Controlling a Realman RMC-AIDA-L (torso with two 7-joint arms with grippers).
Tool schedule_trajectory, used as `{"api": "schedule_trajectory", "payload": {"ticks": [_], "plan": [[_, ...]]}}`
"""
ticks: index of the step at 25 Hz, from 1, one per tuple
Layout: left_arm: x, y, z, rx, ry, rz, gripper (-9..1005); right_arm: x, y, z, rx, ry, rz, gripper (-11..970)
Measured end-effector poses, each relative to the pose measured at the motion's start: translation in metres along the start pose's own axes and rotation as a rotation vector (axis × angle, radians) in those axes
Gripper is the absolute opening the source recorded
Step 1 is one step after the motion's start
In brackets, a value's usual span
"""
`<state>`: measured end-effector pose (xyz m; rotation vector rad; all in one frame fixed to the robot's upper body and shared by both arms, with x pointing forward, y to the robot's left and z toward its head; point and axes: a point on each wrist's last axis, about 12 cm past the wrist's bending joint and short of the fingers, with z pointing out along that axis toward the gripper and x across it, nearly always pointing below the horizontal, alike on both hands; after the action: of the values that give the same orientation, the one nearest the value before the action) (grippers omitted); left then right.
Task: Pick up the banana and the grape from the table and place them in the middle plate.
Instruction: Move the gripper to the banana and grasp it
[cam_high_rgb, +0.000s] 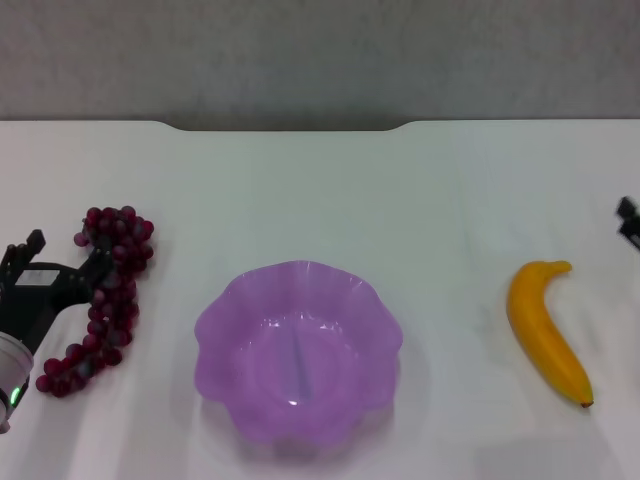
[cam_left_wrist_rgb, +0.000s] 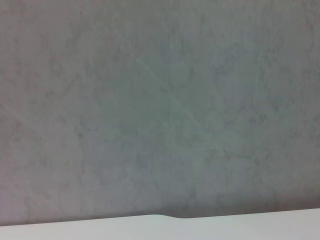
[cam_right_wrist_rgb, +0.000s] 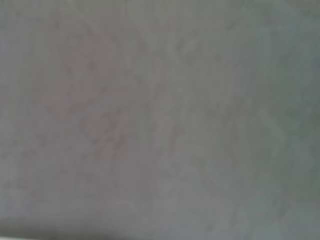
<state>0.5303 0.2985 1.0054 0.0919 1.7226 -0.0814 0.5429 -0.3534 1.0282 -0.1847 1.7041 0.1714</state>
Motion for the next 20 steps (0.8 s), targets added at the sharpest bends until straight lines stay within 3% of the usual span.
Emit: {"api": "schedule_trajectory", "payload": {"ticks": [10,20], "plan": [[0.001,-0.001,0.000,0.006,0.002,0.002,881,0.010,0.018,0.023,-0.123,0.225,-0.016,748],[0.001,-0.001,0.000,0.005,0.002,0.001,881,0.015,0.030,0.027,-0.205,0.314,0.018,746]]}}
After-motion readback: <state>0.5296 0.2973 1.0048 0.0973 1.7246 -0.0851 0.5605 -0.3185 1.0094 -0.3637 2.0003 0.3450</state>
